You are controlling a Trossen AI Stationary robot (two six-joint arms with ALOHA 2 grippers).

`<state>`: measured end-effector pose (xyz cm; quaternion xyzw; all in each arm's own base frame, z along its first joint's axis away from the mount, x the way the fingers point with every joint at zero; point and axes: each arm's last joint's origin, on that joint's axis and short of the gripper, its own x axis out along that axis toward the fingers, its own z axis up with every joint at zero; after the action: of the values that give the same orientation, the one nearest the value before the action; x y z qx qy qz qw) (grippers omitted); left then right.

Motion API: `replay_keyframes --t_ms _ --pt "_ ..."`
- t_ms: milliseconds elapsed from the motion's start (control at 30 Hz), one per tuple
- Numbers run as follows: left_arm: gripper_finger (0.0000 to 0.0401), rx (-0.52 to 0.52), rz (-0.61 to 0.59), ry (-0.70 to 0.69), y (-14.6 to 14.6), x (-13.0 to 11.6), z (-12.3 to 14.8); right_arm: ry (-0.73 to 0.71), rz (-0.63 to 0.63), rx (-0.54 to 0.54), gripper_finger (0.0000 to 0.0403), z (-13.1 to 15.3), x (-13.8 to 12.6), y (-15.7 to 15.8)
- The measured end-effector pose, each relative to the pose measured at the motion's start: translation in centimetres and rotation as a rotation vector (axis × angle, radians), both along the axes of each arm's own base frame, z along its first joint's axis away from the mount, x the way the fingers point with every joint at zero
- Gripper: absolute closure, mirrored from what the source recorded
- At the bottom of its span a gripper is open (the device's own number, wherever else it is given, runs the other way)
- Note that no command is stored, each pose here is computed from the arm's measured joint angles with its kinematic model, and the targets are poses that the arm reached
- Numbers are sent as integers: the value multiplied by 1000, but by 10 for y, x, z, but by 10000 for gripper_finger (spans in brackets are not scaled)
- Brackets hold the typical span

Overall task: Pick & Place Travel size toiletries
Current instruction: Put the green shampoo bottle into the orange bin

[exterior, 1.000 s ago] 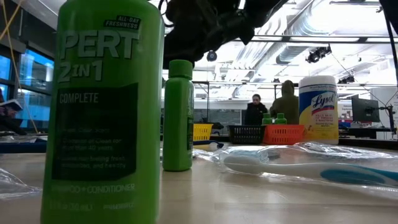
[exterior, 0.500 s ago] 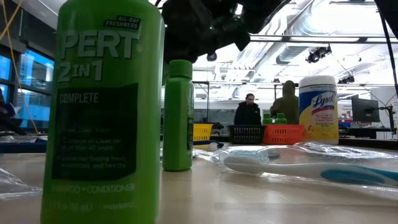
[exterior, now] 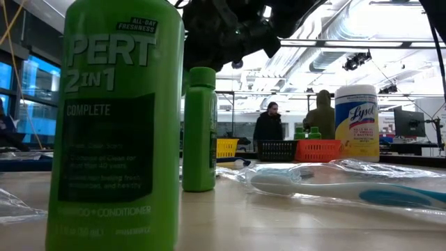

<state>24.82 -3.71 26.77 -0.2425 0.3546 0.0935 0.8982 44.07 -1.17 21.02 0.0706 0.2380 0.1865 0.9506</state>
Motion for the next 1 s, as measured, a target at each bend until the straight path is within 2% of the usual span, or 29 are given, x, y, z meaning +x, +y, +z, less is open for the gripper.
replay_keyframes --t_ms 300,500,700,833,1000 --pt "293 -10 -11 13 0 0 7 21 -19 12 324 3 -3 -10" --pt "292 48 -59 41 0 -2 24 26 -20 10 324 5 -4 -8" --pt "286 64 -73 72 0 -4 25 28 -28 10 326 5 -4 -9" --pt "245 61 -81 78 0 -6 25 86 -30 13 326 -6 -6 -10" --pt "175 26 -34 132 1 -9 22 91 -40 6 326 -3 -7 -14"
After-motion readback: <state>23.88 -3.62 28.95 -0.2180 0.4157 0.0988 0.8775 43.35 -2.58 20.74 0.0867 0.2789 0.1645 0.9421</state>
